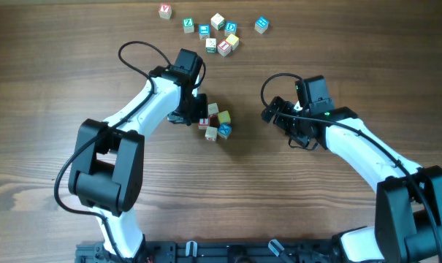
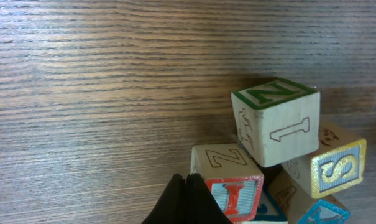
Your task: Form a circle
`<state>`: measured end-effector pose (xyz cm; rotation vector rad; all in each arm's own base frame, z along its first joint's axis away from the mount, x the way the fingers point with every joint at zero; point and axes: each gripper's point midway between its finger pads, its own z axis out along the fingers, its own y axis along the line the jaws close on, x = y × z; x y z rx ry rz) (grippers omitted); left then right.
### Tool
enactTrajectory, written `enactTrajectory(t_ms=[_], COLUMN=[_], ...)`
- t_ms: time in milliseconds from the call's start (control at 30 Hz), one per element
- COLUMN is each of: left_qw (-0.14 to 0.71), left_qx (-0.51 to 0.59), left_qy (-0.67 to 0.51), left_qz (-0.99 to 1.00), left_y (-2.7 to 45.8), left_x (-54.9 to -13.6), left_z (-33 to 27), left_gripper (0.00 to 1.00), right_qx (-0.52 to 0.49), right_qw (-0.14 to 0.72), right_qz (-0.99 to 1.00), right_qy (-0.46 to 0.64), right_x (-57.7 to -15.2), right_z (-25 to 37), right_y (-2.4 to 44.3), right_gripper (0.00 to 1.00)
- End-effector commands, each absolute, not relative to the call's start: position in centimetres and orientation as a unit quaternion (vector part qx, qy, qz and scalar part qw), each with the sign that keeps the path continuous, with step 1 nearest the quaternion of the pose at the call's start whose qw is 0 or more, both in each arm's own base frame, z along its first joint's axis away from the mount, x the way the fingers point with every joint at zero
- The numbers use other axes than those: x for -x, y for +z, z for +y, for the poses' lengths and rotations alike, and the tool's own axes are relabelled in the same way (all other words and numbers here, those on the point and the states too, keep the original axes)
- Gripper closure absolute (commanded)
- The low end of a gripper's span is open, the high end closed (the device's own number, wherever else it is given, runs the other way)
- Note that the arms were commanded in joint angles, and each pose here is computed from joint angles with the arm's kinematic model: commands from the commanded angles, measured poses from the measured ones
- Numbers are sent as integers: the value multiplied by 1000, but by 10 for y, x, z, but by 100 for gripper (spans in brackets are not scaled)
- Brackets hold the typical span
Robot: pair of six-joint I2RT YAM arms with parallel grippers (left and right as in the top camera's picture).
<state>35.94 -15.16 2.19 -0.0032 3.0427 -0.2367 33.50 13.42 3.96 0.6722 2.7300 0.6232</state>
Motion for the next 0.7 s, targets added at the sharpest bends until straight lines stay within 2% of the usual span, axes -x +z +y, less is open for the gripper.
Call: enactTrajectory(t_ms=[0, 200, 333, 500, 567, 667], left_qw=[36, 57, 135, 208, 214, 210], left_qx=[-14, -11, -2, -4, -14, -17], left_qy=[-86, -55, -1, -54, -102, -111], left_qz=[996, 997, 991, 977, 971, 971], left_y=[18, 17, 23, 45, 49, 44], left_x=[-355, -363, -398, -436, -440, -440], left_z=[-155, -145, -129, -152, -170, -174], left_gripper=[96, 96, 96, 96, 96, 96], right_qx=[-223, -223, -223, -223, -223, -223], right_qw=[144, 144, 144, 144, 144, 144], right_qz=[940, 940, 940, 940, 940, 940], right_qy=[213, 213, 213, 213, 213, 213], right_x=[-337, -337, -337, -337, -337, -337], right_z=[133, 133, 133, 133, 133, 133], right_y=[45, 45, 45, 45, 45, 45], right_gripper=[0, 0, 0, 0, 0, 0])
